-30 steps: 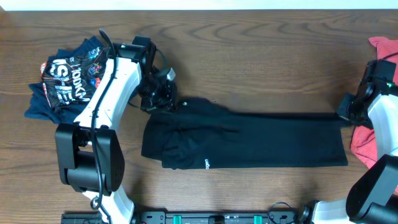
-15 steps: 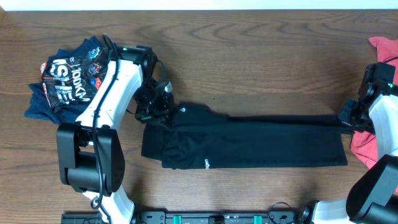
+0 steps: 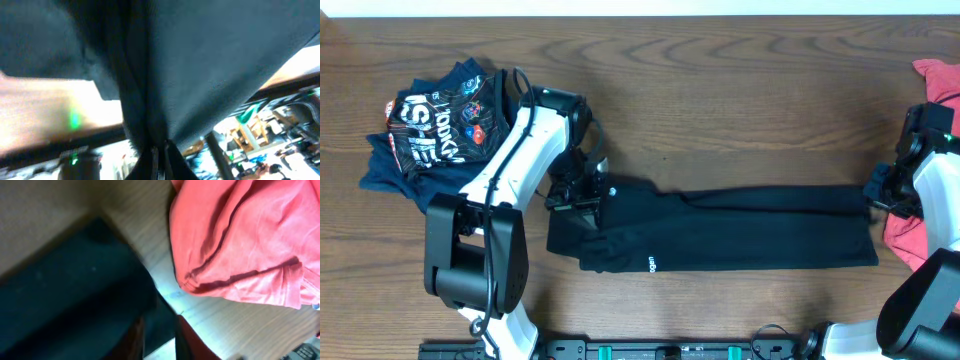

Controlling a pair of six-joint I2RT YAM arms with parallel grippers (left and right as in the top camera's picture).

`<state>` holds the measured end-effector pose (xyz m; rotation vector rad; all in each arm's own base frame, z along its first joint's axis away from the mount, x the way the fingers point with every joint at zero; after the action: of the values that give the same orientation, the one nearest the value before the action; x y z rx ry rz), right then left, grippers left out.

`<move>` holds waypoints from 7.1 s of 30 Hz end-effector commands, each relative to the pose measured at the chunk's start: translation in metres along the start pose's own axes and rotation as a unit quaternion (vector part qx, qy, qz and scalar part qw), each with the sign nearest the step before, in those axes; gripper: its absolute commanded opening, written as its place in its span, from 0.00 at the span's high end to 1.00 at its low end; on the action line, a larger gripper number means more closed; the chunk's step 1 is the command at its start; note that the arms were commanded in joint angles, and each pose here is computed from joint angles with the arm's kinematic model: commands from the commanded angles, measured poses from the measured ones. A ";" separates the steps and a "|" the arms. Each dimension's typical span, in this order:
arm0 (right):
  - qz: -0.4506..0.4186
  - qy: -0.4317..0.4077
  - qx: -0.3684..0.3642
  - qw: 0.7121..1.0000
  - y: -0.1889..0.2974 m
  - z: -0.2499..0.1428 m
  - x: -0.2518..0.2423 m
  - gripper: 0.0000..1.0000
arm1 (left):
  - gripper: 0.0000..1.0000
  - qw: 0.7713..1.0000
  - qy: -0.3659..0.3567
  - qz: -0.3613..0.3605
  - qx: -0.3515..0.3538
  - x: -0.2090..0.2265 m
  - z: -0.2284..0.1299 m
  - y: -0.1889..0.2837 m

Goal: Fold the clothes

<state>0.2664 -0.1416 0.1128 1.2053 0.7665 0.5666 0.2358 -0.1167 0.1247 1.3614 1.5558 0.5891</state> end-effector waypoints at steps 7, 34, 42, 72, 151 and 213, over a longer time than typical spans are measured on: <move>-0.009 -0.001 0.009 1.000 0.000 -0.004 -0.005 0.68 | 0.47 0.997 0.013 0.077 0.010 0.021 -0.013 0.005; 0.014 -0.001 0.014 1.000 -0.001 -0.005 0.002 0.62 | 0.32 0.976 -0.085 0.030 -0.200 -0.014 0.107 -0.005; 0.013 -0.001 0.014 1.000 -0.001 -0.005 0.002 0.61 | 0.44 0.982 -0.083 0.042 -0.162 -0.015 0.112 -0.032; 0.013 0.000 0.015 1.000 -0.001 -0.005 0.002 0.61 | 0.93 0.985 -0.070 0.092 -0.129 -0.021 0.029 -0.009; 0.157 0.180 0.035 0.971 -0.099 -0.060 0.041 0.54 | 0.53 0.958 -0.015 0.141 -0.251 0.009 0.010 0.010; 0.143 0.385 0.044 0.911 0.036 -0.123 0.178 0.62 | 0.47 0.951 -0.014 0.133 -0.277 0.005 0.020 0.015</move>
<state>0.2838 0.0725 0.0841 1.1699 1.3166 1.2893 0.2561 -0.1134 0.1198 1.1577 1.0820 1.0529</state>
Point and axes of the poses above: each gripper's point midway between its finger pads, its own y axis back along the fingers, its own x axis along the line the jaws close on, z = x × y, the point moved 3 cm from there along y, back along the fingers, and after that the axes turned 6 degrees about -y, right-handed, at the moved point
